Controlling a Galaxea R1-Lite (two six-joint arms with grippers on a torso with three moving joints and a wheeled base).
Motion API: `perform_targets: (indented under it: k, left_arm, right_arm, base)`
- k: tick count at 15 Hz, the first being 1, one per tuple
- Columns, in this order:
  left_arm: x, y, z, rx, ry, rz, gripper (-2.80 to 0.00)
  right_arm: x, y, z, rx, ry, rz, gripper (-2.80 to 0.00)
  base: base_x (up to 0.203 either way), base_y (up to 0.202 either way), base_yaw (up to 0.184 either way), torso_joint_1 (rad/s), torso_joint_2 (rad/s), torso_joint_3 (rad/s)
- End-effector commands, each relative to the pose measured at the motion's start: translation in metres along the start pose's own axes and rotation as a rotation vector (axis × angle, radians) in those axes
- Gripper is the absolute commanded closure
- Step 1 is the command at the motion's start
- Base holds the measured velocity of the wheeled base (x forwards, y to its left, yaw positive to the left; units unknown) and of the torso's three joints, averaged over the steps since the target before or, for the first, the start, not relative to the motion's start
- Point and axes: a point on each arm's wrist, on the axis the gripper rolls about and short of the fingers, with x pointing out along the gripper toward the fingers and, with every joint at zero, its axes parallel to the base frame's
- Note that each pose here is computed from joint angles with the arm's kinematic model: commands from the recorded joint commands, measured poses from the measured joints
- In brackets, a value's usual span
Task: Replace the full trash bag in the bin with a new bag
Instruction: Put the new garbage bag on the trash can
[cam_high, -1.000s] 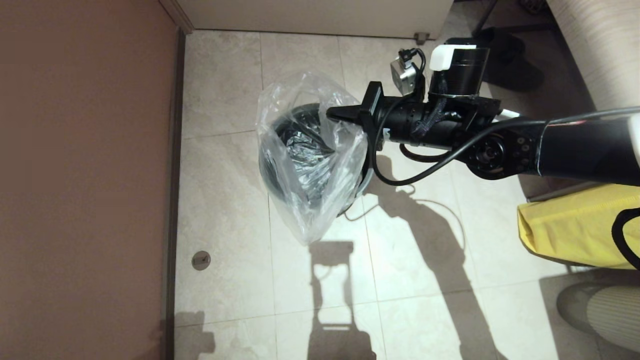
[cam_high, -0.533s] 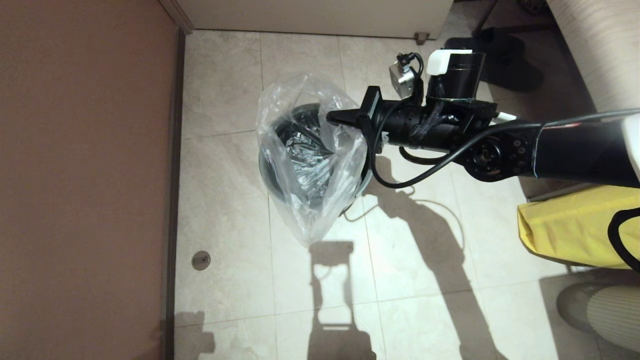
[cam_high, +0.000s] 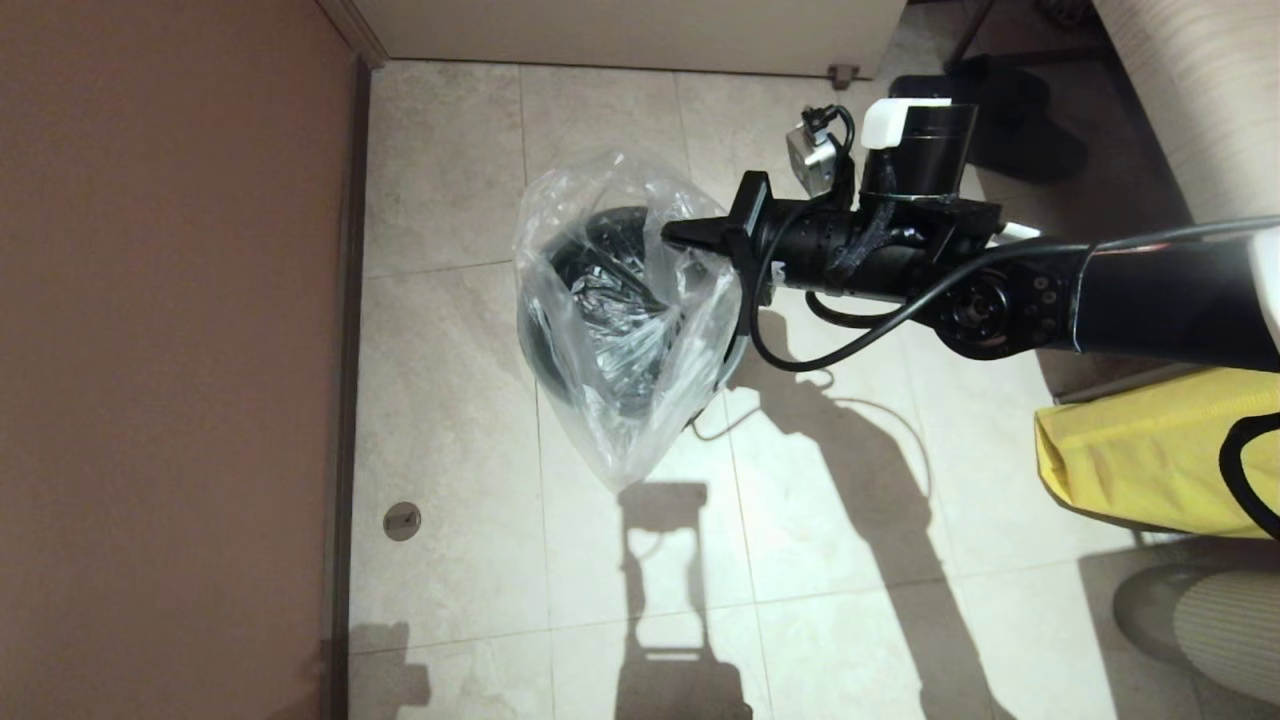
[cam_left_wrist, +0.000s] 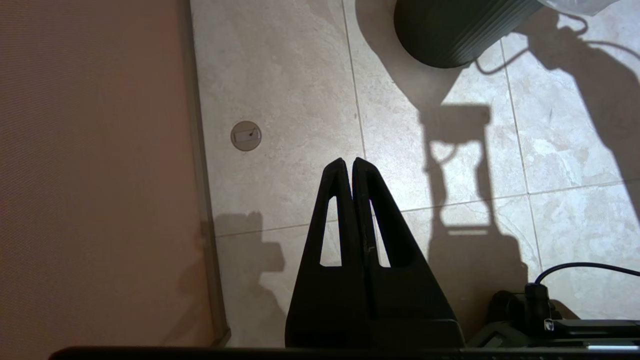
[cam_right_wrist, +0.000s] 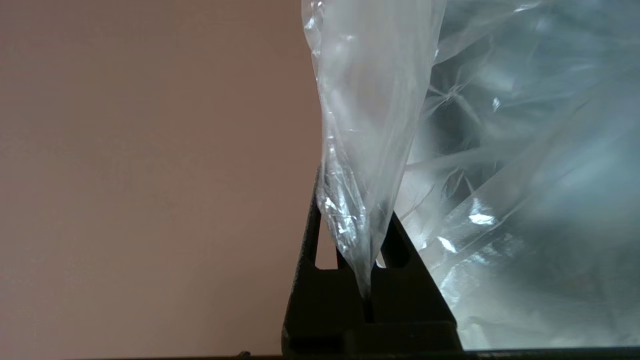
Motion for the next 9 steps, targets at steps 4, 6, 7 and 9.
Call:
perform_targets:
  k: [4,6,7,9]
  left_arm:
    - [0.0,0.0,0.0,0.0,0.002,0.0,0.0]
    - [0.0,0.0,0.0,0.0,0.002,0.0,0.0]
    - [0.0,0.0,0.0,0.0,0.002,0.0,0.0]
    - [0.0,0.0,0.0,0.0,0.002,0.0,0.0]
  right_arm:
    - [-0.007,0.015,0.003,-0.053,-0.003,0.014,-2.8]
    - [-0.015,0.015,-0.001,-0.111,0.04,-0.036,-2.8]
    - [-0.02,0.015,-0.006,-0.114,0.07,-0.064,-2.8]
    - [-0.028,0.012,-0.014,-0.145,0.092,-0.113,-2.8]
  base:
    - [0.0,0.0,0.0,0.0,0.0,0.0]
    - [0.0,0.0,0.0,0.0,0.0,0.0]
    - [0.0,0.0,0.0,0.0,0.0,0.0]
    - [0.0,0.0,0.0,0.0,0.0,0.0]
